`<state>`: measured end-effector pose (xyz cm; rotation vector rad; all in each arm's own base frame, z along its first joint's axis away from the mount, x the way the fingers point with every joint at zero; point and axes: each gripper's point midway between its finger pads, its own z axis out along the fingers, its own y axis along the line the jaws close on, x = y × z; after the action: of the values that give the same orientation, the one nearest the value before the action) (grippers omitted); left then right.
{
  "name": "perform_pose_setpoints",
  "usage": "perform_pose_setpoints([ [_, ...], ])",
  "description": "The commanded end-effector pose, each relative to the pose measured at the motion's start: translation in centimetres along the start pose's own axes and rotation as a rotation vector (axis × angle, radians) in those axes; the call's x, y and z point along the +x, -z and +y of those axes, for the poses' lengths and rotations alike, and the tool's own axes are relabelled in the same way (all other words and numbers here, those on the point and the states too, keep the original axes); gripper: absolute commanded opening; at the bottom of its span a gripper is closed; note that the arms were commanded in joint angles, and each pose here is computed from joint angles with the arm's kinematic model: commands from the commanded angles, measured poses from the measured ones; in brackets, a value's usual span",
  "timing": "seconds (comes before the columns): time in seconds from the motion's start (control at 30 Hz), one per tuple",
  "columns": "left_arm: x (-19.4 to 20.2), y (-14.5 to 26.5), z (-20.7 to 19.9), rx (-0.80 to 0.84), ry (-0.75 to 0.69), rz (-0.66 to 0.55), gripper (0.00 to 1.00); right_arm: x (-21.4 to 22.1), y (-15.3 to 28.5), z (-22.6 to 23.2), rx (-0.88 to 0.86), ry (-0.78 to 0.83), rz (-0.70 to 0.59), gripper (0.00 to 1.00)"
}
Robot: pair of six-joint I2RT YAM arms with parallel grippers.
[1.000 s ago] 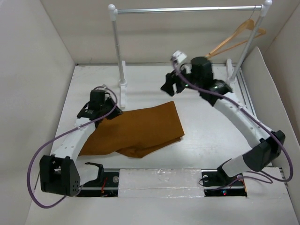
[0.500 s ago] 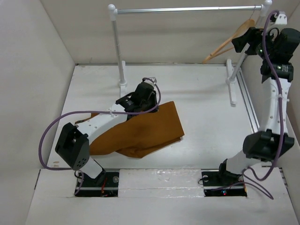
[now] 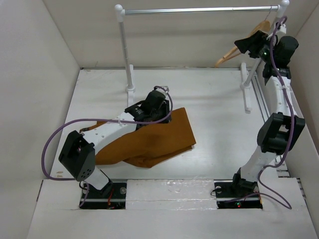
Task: Place the trousers on the hanger
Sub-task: Pick up the hanger from the clothesline.
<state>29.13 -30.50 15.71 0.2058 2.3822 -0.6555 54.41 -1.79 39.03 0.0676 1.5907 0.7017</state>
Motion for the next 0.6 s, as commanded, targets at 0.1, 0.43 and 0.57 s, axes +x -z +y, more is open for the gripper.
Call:
perform_pose_setpoints([
  [0.1, -0.2, 1.1, -0.3, 0.017, -0.014, -0.009, 0.19, 0.2, -3.2, 3.3, -0.155, -0.016, -0.07, 0.86],
  [0.43, -1.1, 1.2, -0.3, -0.003, -0.023, -0.028, 0.19, 2.1, -4.5, 3.9, -0.174, -0.027, -0.099, 0.8],
  [0.57, -1.1, 0.9, -0.4, 0.001, -0.024, -0.023, 0.19, 2.3, -4.7, 4.5, -0.206, -0.033, -0.118, 0.78],
])
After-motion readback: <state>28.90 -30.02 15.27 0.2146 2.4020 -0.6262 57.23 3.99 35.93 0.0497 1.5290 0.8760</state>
